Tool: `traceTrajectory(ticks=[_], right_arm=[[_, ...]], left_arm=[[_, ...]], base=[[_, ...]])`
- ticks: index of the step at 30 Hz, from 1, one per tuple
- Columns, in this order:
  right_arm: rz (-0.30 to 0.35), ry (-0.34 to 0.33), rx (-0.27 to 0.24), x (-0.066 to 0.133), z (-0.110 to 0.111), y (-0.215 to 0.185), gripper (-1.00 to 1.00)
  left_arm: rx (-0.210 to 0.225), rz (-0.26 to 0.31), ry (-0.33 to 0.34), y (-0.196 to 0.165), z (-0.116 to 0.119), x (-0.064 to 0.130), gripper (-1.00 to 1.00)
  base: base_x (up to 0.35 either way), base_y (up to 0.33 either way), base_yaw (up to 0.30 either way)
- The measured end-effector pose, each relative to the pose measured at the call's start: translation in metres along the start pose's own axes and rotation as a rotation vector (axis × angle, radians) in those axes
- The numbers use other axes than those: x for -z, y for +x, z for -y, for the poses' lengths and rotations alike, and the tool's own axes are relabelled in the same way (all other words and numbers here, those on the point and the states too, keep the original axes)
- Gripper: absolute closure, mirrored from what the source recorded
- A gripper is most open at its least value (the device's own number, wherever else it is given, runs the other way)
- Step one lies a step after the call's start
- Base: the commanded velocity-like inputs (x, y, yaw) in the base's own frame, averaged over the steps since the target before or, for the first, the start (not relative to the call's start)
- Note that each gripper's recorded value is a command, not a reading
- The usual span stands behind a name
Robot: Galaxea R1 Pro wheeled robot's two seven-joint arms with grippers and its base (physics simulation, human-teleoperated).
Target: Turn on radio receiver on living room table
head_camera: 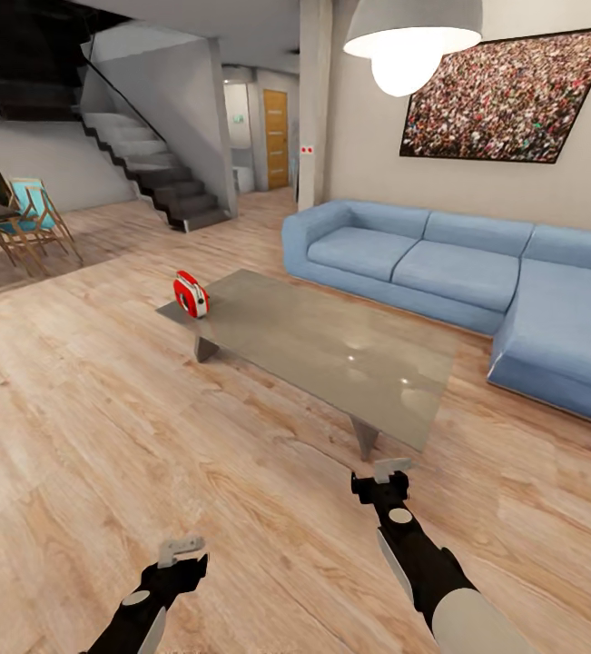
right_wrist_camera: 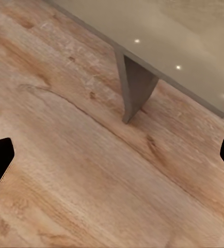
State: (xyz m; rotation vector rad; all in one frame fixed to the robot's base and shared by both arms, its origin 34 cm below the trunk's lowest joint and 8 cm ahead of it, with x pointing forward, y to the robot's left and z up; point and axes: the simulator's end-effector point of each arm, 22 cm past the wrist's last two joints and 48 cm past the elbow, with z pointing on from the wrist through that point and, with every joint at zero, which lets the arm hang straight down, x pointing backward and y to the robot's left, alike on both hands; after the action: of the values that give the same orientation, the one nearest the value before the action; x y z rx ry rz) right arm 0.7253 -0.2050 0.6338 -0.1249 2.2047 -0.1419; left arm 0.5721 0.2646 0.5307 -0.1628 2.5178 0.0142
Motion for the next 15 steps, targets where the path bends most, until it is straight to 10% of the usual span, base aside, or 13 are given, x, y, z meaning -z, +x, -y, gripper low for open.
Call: traceTrajectory(ticks=[15], right_arm=[[-0.014,-0.002,0.0,-0.0026,-0.0013,0.008,-1.0]], left_arm=[[-0.001,-0.012,-0.001,0.006,-0.0006,-0.0024,-1.0]], base=[[0.0,0.0,0.234]])
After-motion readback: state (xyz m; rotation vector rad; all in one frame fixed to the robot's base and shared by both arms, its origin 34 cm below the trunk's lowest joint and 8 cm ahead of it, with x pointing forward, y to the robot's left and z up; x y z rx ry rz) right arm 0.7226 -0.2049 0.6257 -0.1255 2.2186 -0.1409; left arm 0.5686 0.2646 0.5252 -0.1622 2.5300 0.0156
